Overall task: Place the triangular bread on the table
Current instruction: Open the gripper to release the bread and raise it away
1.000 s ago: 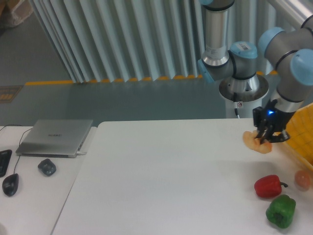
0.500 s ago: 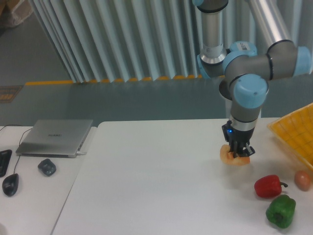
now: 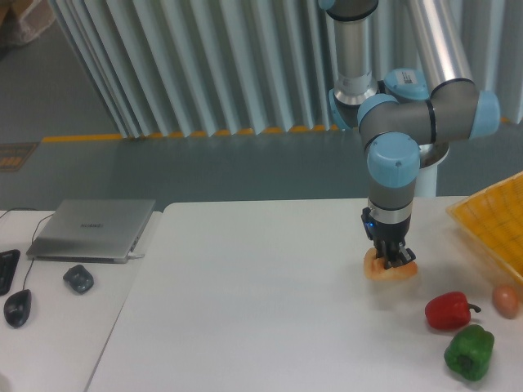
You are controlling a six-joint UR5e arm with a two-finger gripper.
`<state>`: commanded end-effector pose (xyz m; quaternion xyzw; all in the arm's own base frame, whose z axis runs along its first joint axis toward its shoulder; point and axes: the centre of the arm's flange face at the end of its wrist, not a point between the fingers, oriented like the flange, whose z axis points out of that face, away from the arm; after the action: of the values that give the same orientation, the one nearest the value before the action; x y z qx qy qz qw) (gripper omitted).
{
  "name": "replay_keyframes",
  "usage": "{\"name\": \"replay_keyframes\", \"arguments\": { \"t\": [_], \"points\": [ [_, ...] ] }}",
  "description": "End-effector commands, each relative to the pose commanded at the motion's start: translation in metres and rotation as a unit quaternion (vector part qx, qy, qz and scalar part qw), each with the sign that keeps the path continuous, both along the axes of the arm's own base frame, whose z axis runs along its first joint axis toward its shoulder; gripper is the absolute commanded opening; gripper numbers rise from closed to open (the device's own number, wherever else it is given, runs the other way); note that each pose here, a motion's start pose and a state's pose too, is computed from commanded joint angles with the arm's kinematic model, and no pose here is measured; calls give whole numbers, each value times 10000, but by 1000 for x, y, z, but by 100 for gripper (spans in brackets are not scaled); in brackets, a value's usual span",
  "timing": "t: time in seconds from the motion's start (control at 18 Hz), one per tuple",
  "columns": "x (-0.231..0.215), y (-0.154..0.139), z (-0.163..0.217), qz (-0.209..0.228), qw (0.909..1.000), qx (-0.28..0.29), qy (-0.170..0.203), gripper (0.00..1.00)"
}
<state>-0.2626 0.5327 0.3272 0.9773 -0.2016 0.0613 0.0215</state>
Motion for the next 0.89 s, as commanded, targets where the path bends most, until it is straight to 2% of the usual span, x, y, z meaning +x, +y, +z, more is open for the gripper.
{"name": "replay_keyframes", "arguments": {
  "t": [0.17, 0.44, 0.78, 0.89],
  "points": [
    [-4, 3, 7, -8, 9999, 90, 73, 100],
    [-17, 15, 35, 38, 9953, 746, 622, 100],
    [-19, 15, 59, -38, 9921, 776, 981, 100],
    [-17, 14, 62, -54, 9923, 761, 978, 100]
  ]
}}
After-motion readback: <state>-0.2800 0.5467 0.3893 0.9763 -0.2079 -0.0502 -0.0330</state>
